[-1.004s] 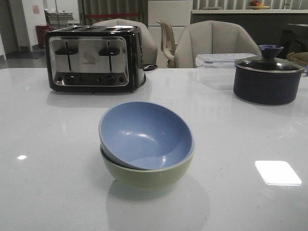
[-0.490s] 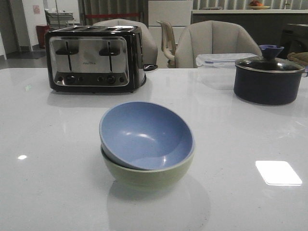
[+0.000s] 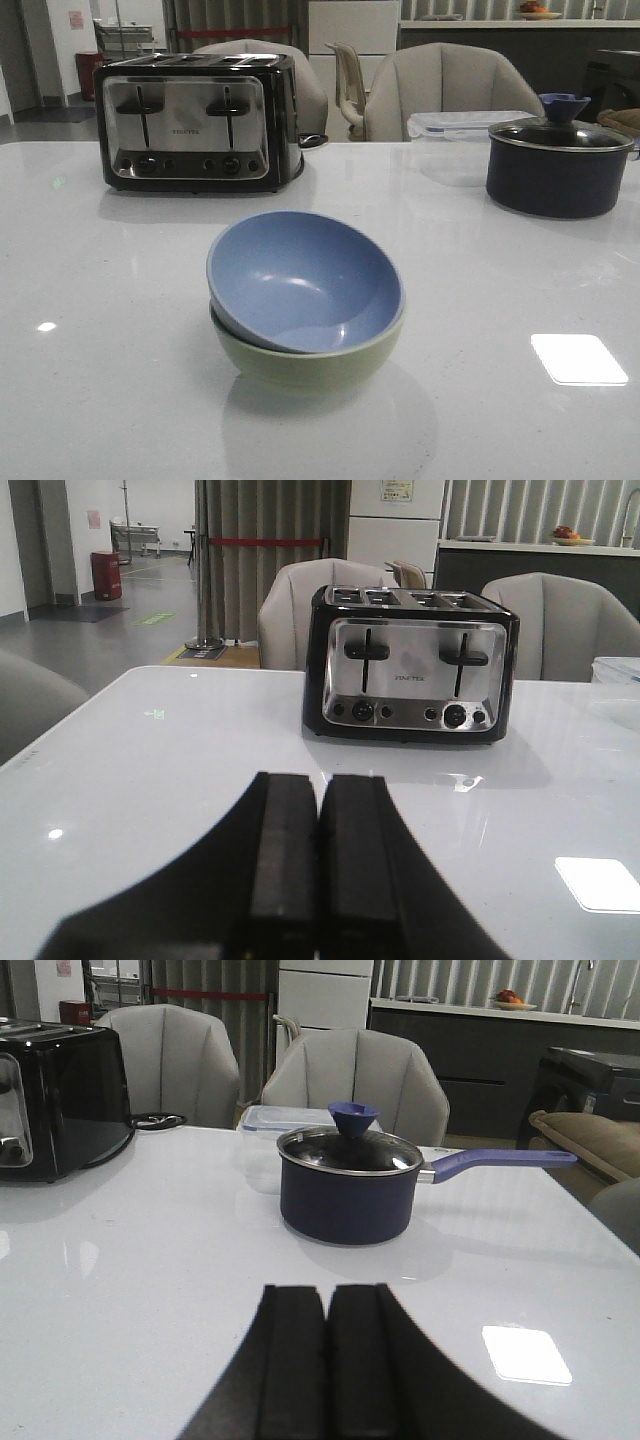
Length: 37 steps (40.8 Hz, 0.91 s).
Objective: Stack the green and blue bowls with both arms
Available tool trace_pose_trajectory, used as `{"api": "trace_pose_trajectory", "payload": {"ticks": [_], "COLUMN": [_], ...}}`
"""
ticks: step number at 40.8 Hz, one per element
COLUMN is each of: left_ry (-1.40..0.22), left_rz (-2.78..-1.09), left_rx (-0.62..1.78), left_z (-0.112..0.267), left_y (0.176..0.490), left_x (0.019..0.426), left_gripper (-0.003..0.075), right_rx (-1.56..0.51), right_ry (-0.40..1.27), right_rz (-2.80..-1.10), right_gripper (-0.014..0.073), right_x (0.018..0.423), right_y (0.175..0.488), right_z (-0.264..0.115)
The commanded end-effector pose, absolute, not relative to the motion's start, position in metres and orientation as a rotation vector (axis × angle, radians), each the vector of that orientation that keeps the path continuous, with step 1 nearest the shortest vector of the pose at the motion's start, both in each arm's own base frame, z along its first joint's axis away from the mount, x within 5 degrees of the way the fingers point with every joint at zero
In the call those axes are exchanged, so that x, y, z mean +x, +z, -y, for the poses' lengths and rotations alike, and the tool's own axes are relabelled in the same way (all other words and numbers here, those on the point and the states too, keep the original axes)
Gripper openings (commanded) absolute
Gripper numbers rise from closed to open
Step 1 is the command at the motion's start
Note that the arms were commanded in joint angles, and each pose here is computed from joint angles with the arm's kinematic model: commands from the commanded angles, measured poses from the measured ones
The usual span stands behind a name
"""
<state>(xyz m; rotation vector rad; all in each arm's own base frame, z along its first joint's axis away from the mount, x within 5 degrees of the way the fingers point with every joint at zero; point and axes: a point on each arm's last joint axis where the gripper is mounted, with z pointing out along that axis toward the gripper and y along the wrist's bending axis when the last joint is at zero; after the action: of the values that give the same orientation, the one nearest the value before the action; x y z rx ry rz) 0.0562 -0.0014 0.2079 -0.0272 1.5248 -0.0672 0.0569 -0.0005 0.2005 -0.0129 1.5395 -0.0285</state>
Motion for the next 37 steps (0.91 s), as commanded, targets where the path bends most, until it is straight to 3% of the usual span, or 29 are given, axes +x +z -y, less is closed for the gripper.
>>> {"api": "trace_pose_trajectory", "payload": {"ticks": [1, 37], "left_ry": [-0.078, -0.078], "left_rz": [-1.44, -1.44], "left_rx": [-0.031, -0.031], "left_z": [0.0014, 0.0014], "left_y": [0.2101, 0.2101], "left_x": [0.0548, 0.0548], "left_gripper": [0.01, 0.01], "right_rx": [0.0, 0.029], "right_ry": [-0.013, 0.055], "right_rz": [-1.414, -1.398], "right_gripper": [0.0034, 0.0034], "right_x": [0.0541, 0.0539], "right_y": [0.2118, 0.2132], "right_z": [0.0005, -0.0009]}}
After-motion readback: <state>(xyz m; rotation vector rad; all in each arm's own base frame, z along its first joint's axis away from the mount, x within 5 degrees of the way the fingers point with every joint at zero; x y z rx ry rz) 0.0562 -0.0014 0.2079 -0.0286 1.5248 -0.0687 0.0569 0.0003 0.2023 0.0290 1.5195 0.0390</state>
